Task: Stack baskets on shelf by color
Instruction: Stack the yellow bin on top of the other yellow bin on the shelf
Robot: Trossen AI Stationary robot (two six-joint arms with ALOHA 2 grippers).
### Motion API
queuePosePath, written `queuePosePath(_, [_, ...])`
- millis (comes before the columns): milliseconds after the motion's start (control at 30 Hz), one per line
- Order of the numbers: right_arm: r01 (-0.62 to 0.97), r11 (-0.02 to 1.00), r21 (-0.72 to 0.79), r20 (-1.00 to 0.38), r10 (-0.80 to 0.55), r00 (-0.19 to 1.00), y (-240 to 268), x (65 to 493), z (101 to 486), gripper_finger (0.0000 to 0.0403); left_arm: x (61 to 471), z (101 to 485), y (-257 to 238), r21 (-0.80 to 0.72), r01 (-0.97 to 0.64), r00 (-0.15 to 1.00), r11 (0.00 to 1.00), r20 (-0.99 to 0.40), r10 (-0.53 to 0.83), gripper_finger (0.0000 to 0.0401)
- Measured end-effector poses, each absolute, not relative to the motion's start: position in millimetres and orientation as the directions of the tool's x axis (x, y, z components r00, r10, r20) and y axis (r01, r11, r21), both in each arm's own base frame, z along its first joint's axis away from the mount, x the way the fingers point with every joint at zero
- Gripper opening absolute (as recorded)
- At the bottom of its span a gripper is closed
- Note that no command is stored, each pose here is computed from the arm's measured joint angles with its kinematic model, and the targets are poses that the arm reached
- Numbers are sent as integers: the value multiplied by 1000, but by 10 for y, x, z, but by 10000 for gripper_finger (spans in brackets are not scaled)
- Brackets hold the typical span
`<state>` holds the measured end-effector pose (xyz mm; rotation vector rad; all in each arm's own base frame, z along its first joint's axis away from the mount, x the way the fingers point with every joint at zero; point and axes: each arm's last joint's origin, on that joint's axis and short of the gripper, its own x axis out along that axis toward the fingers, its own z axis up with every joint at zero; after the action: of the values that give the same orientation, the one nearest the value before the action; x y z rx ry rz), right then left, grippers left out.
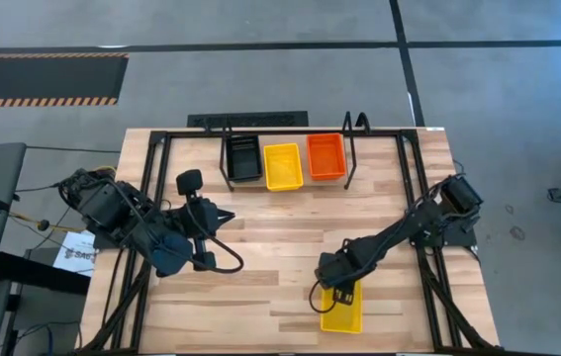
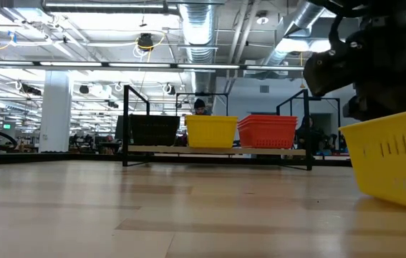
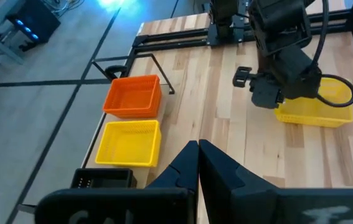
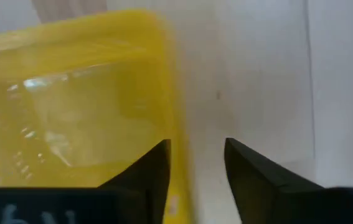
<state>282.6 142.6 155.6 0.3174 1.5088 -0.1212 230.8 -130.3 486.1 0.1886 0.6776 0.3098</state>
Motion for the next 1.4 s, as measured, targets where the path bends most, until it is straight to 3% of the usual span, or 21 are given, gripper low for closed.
queuePosePath(100, [235,963,131,-991,118,68,1375,2853,1556,129,2308,4861,-1303,266,-224,736,938,-585,341,0])
queuePosePath(233, [187,973,133,-990,122,69,1292,2891,1556,34,2308,4861,-1303,262,-227,736,938,-585,341,0])
queuePosePath(300, [169,976,137,-989,126,74,1247,2921,1567,13,2309,4861,-1303,252,-235,736,939,-585,341,0])
queuePosePath(500, [77,986,146,-980,134,148,1079,3037,1814,5,2311,4859,-1305,203,-275,735,940,-585,341,0])
queuePosePath(733, [-41,998,51,-930,62,362,611,3092,2690,3,2328,4846,-1317,146,-318,733,937,-589,340,0])
queuePosePath(1067, [55,993,-107,-750,-117,652,-546,2894,3951,2,2331,4843,-1320,135,-324,732,936,-591,338,0])
queuePosePath(1400, [84,993,-88,-641,-121,758,-1388,2808,4459,1,2333,4844,-1314,195,-289,732,937,-586,348,0])
